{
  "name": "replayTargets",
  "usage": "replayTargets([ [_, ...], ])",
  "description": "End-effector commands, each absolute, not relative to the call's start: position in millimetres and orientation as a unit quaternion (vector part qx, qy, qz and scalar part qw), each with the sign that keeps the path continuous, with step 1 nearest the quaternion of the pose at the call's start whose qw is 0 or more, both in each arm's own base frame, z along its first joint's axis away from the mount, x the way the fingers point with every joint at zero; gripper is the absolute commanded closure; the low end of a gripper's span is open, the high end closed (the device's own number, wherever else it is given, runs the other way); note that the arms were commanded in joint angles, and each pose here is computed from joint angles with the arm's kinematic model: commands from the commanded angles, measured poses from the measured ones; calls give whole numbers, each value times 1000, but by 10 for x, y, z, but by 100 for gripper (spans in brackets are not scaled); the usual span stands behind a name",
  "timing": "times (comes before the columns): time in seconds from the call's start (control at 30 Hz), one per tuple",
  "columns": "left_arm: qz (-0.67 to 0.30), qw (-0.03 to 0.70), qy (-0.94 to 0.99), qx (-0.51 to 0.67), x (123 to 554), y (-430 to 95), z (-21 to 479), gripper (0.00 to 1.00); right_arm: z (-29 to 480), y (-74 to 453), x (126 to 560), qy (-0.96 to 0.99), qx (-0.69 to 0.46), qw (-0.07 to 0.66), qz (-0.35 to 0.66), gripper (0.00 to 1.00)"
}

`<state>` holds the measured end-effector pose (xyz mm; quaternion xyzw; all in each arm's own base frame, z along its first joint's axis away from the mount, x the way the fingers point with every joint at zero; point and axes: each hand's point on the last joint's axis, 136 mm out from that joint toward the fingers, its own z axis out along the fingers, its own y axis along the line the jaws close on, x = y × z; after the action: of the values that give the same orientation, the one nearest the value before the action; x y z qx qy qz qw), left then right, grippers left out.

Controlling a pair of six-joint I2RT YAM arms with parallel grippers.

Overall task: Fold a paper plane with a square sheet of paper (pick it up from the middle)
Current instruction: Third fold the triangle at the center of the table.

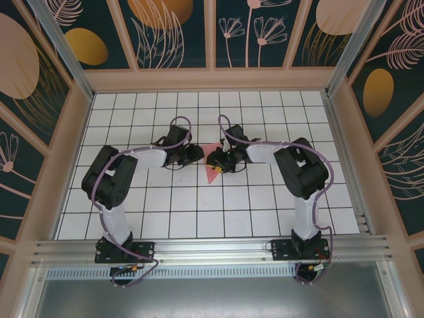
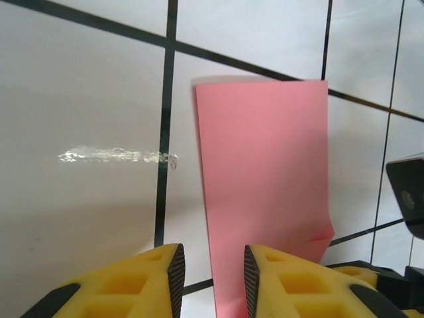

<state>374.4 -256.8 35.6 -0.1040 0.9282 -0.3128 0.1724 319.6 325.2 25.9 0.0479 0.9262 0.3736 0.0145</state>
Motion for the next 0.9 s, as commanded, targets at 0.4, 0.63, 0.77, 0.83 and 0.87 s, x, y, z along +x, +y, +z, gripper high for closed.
replayTargets([
  [0.4,-369,154,912,-90,3569,-2672,464,83,-63,3046,3082,942,66,-13,329,84],
  [0.63,-396,134,906,-61,3443,-2856,449,95,-97,3006,3073,944,69,-16,323,97],
  [0.77,-397,123,908,-57,3398,-2914,376,98,-99,3000,3078,944,69,-16,323,99],
  [0.83,-398,120,908,-55,3394,-2941,361,98,-98,3000,3078,944,69,-16,323,100],
  [0.87,-398,118,908,-55,3393,-2946,348,99,-102,3002,3075,944,69,-17,323,100],
])
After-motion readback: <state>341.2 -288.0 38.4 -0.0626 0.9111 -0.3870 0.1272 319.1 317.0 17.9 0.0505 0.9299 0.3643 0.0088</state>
